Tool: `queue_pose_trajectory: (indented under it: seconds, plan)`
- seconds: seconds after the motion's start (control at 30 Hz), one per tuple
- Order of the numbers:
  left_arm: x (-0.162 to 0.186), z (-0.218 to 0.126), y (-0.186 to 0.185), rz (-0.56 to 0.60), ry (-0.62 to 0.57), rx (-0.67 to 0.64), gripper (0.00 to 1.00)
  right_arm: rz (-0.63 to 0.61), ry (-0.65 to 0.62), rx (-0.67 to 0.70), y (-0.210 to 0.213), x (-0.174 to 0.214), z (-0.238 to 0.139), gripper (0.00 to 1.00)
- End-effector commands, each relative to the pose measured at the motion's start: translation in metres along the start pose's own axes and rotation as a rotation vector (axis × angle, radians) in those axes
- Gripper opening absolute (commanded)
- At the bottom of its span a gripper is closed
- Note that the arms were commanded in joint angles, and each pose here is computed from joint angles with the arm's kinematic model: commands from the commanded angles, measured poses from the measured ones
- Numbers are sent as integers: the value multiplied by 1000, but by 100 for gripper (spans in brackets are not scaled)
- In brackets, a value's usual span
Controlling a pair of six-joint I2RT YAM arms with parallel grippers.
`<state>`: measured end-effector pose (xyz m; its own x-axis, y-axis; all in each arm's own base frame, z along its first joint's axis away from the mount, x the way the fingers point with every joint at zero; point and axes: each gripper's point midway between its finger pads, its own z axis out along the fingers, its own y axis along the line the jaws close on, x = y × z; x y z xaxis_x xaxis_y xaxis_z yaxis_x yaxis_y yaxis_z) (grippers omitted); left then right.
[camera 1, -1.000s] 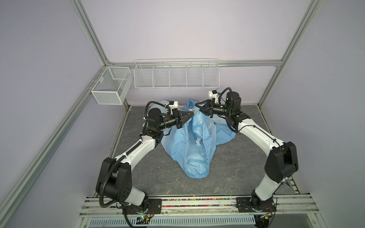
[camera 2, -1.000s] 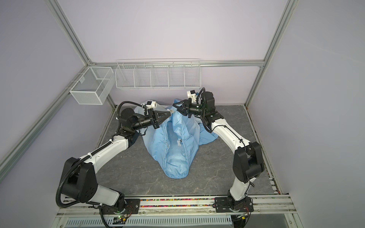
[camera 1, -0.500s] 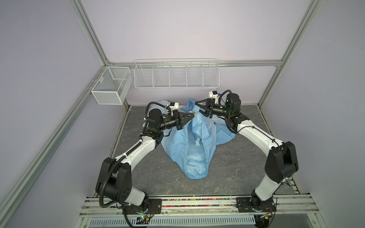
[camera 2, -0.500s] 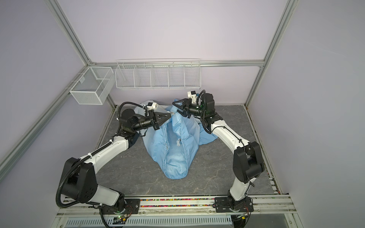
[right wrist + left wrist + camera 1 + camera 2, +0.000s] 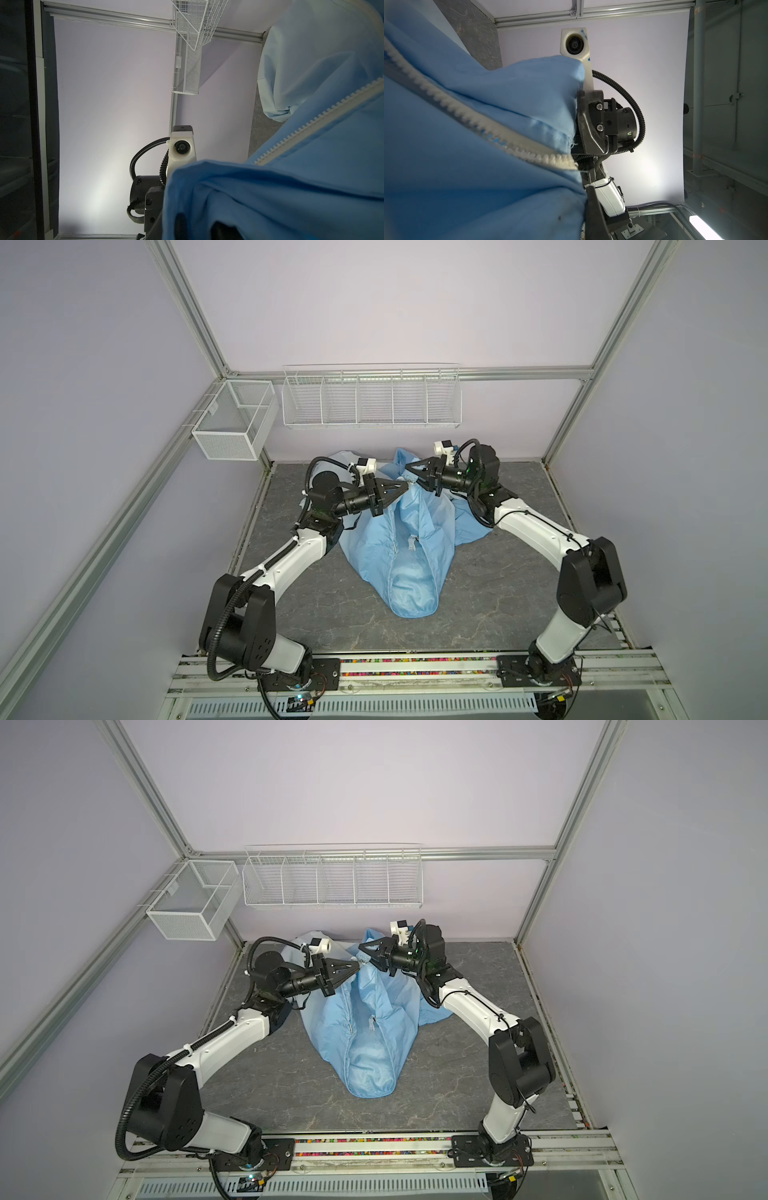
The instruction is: Zip up the jacket
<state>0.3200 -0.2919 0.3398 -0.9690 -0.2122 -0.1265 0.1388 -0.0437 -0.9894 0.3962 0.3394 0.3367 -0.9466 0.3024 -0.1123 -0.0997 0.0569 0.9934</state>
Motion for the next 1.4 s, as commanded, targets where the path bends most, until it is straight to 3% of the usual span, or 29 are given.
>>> queue_pose_trajectory:
  seconds: [0.0,0.1,0.4,0.53,0.7,1.07,1.27,1.37]
  plan:
    - [18,-3,-18,48,59,41,0,-22,-31,-65,19,-2,-1,17]
    - [20,-3,-17,44,59,37,0,-28,-38,-78,22,-3,0,8]
    - [7,-7,-12,-21,-45,28,1,-89,-127,-115,34,-11,-6,8]
    - [5,-12,-18,-22,-93,23,28,-125,-156,-118,38,-11,-6,8]
    - [7,-16,-16,-36,-137,-20,46,-148,-183,-128,41,-11,-5,7]
    - [16,-39,-4,-222,-323,-27,56,-178,-211,-138,45,-9,-5,7]
    - [27,-30,0,-298,-467,-20,65,-186,-219,-125,43,1,-8,7]
    - [34,-18,2,-360,-549,48,65,-210,-234,-105,44,7,-11,8]
